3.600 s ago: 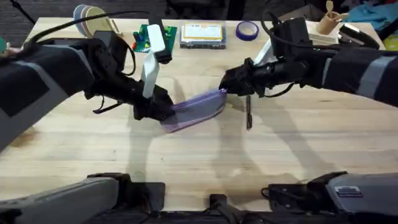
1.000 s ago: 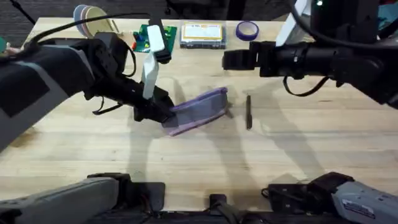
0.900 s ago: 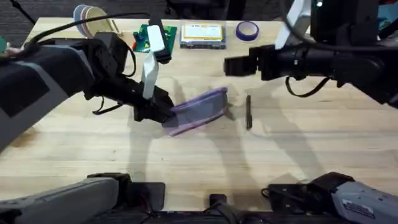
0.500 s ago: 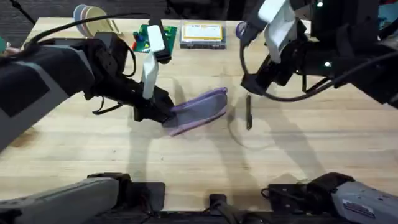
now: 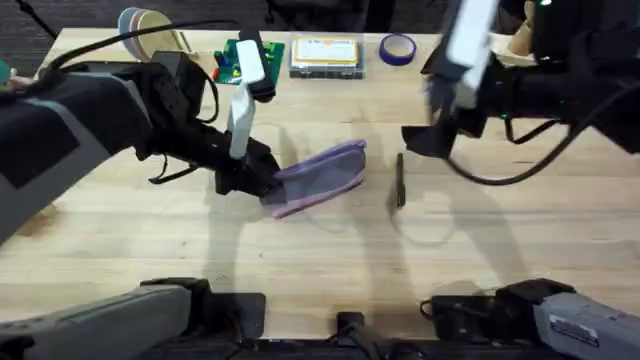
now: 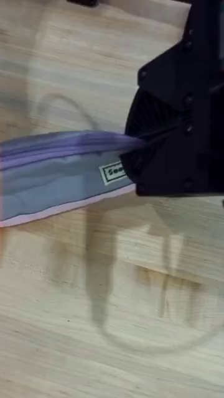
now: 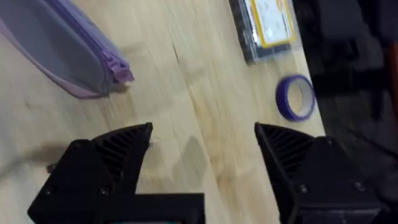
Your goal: Unzip the bag, pick up the pens from the table one at a time and place them inside, then zip the bag closed.
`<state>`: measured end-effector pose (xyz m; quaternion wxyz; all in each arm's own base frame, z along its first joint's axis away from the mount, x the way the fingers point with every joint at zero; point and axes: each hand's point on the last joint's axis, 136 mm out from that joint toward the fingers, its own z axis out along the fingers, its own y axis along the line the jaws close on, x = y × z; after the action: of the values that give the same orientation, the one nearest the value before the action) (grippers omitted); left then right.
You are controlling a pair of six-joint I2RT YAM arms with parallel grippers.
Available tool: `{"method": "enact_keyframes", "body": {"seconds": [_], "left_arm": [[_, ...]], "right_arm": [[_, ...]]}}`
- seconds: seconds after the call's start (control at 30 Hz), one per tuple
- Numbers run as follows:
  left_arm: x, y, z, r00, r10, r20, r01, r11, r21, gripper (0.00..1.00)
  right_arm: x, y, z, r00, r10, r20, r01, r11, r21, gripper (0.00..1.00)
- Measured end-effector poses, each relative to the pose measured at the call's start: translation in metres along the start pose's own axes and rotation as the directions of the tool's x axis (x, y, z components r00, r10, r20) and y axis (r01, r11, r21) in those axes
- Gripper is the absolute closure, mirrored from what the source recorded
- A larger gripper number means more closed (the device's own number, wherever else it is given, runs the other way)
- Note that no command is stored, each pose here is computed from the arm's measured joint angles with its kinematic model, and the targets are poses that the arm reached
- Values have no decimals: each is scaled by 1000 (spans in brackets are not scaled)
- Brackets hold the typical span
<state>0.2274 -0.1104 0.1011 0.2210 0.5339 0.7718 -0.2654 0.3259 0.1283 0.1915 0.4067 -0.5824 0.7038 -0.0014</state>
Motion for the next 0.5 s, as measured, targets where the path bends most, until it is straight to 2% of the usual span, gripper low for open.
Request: {"method": "enact_keyframes", "body": {"seconds": [0.2, 0.33, 0.5], "left_arm": [[0, 1, 0, 1000, 4, -2, -4, 1000, -6, 959], [0, 1, 0, 1000, 4, -2, -4, 1000, -6, 959], [0, 2, 0, 1000, 4, -2, -4, 1000, -6, 959]], "right_arm": [[-6, 8, -1, 975, 75, 210, -44, 988, -147, 4], [-12, 21, 2, 952, 126, 280, -58, 969, -240, 4], [-21, 26, 1, 931, 145, 334, -50, 959, -278, 4]]}}
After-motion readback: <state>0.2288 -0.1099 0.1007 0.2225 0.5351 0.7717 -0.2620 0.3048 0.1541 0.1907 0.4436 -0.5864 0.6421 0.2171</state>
